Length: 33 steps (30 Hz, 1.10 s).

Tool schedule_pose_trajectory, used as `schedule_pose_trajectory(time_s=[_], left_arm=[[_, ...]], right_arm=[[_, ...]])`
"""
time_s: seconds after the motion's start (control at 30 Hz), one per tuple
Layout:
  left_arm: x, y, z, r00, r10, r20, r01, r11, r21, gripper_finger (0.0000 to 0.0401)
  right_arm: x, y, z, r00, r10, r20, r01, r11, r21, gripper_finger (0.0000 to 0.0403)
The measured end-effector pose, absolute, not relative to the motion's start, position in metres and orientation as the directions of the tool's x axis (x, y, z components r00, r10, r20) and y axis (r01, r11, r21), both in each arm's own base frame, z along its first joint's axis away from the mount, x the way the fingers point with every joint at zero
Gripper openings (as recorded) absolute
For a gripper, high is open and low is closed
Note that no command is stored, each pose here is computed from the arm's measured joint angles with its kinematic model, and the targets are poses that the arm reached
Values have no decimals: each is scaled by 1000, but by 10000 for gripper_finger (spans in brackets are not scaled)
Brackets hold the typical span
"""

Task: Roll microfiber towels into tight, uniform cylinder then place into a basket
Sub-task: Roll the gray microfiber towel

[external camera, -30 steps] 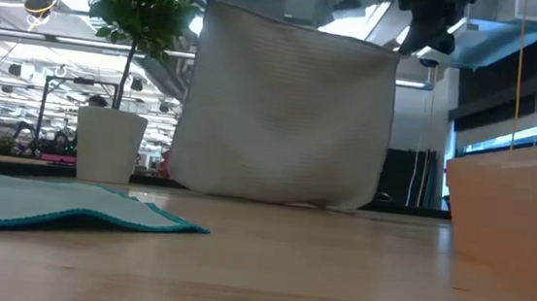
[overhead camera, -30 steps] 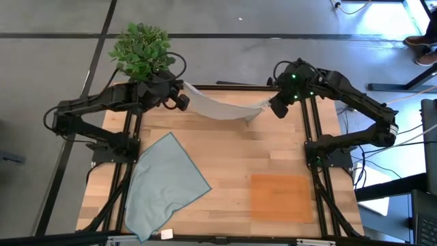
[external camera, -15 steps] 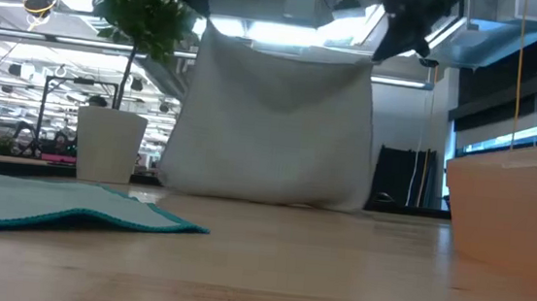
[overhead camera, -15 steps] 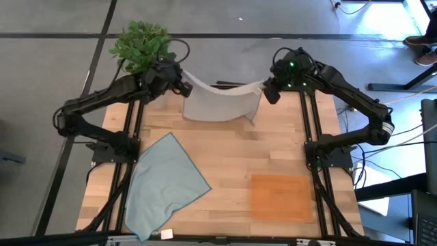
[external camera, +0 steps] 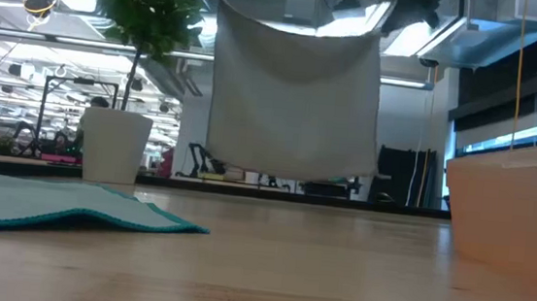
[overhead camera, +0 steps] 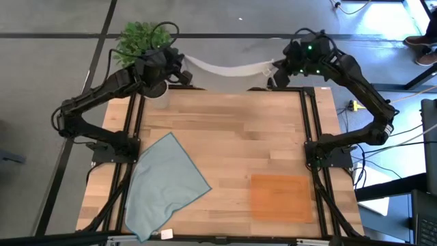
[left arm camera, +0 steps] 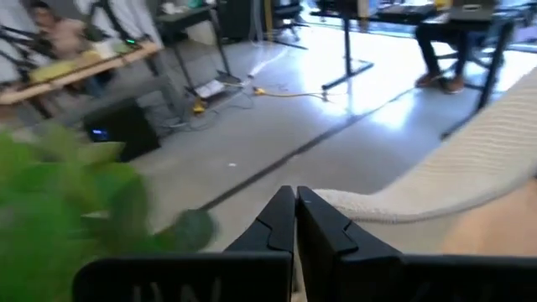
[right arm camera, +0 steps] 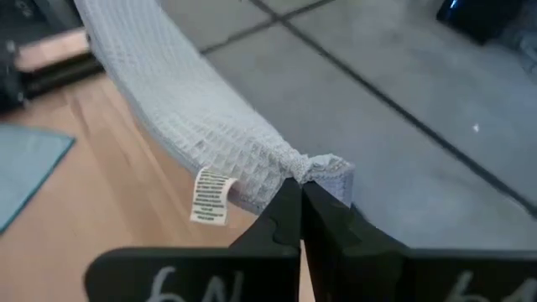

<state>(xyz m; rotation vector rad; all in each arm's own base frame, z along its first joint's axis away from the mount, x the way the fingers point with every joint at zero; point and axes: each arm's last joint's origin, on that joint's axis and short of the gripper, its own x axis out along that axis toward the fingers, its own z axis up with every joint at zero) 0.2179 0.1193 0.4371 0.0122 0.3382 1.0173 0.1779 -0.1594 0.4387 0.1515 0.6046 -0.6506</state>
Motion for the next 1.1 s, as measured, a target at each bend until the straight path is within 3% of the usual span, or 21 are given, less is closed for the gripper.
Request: schedule_pose_trajectory(time_s=[0.17,0.43,0.7,1.1], left_arm=[[222,109,422,508,761,-403,-773,610,177,0],[232,86,387,419,628,-656,-719,671,184,0],[237,60,376,431,485,-761,-683,727,76,0],[251,14,357,398,282,-873,-644,764,-47,0]], right_arm=[[178,-153,418,568,-448,-691,589,807,-39,5],[186,-141,370,452,-302,-839,552,834,-3,5],[189,-119,337,315,-156,-936,502,865,25,5],[200,-80,279,206,52,-977,428,893,138,5]])
